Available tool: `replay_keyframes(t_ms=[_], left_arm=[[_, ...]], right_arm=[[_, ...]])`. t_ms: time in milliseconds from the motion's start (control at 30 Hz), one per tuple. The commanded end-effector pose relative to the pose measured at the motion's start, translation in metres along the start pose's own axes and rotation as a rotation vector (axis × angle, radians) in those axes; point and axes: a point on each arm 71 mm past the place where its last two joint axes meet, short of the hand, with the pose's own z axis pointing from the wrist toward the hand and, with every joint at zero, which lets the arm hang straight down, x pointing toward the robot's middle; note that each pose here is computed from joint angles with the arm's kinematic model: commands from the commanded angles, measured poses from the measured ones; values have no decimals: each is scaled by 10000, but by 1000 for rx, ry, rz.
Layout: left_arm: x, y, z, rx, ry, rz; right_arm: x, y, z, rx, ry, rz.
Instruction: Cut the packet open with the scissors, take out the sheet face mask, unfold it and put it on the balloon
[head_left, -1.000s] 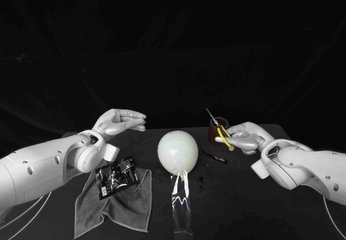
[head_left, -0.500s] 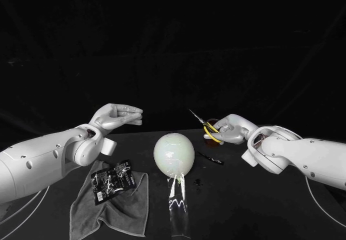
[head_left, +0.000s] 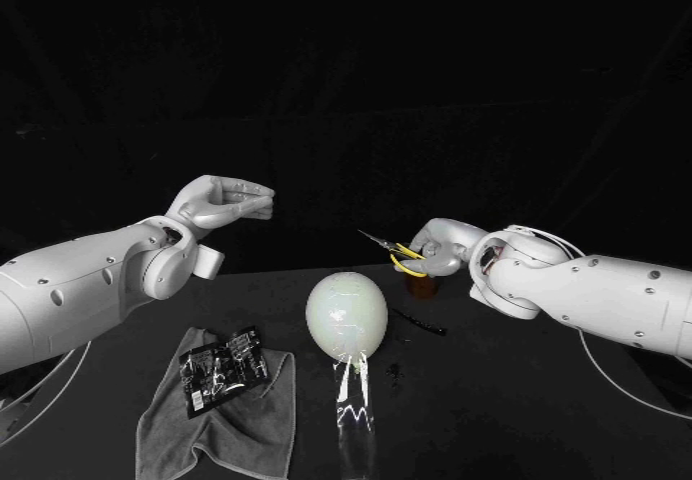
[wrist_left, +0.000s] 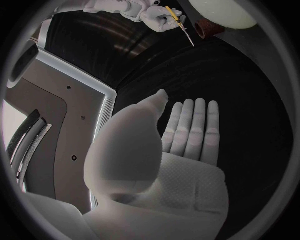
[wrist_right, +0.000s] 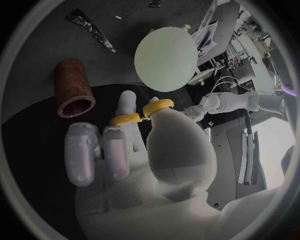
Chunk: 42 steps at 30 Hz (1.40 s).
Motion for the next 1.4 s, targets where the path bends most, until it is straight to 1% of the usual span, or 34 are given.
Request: replay_keyframes(t_ms=[33, 100, 133, 300, 433, 567, 700, 833, 900, 967, 1000, 1200, 1333, 1400], left_arm=[[-9, -82, 90, 25, 16, 46], [-13, -115, 146, 35, 18, 71], [-8, -138, 205, 45, 24, 101], [39, -186, 345, 64, 47, 182], [51, -231, 426, 77, 48, 228], [45, -300, 511, 82, 40, 258], [57, -377, 578, 89, 40, 289], [94, -457, 646, 93, 44, 320], [124, -496, 687, 95, 52, 342], [154, -520, 720, 94, 60, 359], [188, -537, 751, 90, 71, 376], [324, -558, 864, 66, 127, 453], [406, -566, 920, 54, 150, 482], [455, -570, 948, 50, 161, 502]], right_arm=[[-59, 33, 113, 39, -9, -223], [-79, 77, 198, 46, -22, -260], [-92, 128, 287, 49, -36, -293], [-115, 279, 532, 35, -78, -375], [-118, 392, 676, 0, -109, -430], [-129, 520, 808, -69, -158, -483], [-158, 628, 894, -133, -222, -518], [-180, 703, 961, -174, -261, -556], [-193, 741, 987, -193, -278, -572], [-205, 776, 1002, -210, -294, -585], [-218, 817, 1013, -228, -311, -599], [-258, 975, 1045, -281, -359, -639], [-264, 1055, 1058, -304, -373, -656], [-255, 1091, 1063, -312, -369, -669]])
